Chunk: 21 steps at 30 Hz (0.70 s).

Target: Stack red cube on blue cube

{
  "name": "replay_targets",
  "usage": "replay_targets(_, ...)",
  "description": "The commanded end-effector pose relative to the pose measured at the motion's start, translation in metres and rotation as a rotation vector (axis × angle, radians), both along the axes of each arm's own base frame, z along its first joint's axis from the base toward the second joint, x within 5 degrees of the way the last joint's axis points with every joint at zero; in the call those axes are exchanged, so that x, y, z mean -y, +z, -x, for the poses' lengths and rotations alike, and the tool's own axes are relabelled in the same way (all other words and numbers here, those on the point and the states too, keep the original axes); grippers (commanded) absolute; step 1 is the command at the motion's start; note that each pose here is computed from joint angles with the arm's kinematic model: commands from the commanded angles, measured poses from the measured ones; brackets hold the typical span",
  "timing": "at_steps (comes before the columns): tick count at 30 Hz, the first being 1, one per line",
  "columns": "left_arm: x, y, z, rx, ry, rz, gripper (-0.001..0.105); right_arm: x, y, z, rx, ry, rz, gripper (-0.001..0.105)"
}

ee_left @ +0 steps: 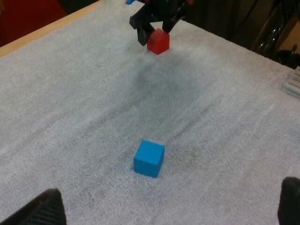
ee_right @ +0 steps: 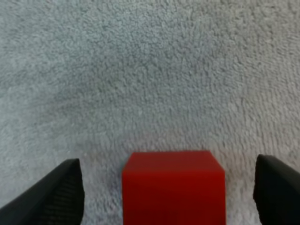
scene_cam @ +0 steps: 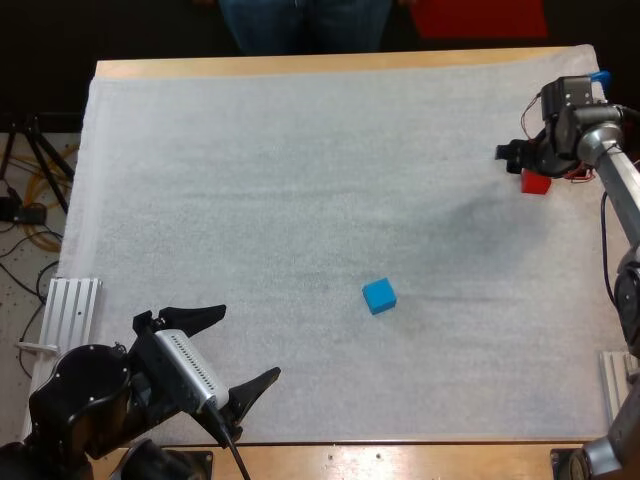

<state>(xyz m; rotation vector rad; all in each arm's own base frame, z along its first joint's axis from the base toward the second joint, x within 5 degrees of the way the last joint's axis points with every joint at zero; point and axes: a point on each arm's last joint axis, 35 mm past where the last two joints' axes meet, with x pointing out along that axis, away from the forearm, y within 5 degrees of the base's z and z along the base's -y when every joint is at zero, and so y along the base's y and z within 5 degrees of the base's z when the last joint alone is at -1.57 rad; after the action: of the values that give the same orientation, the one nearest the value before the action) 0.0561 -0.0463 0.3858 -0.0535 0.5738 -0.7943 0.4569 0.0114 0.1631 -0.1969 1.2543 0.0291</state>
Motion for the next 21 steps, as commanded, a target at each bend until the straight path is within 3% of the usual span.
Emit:
replay_targets(1,0.000,0.002,0.001,0.000,-0.008,0.009,0.087,0.002,0.003,-0.001,0.002,-0.008,-0.011,0.067)
replay_targets(12,0.002,0.001,-0.003,-0.013,-0.008,0.001,0.087,0.003,0.009,0.000,-0.063,-0.014,0.011,0.014)
replay_targets(15,0.003,0.000,-0.004,-0.020,-0.008,-0.003,0.087,-0.002,0.031,-0.002,-0.041,0.033,-0.016,0.008)
replay_targets(21,0.004,0.000,-0.005,-0.021,-0.008,-0.004,0.087,-0.019,0.095,0.013,0.068,0.140,0.002,0.008)
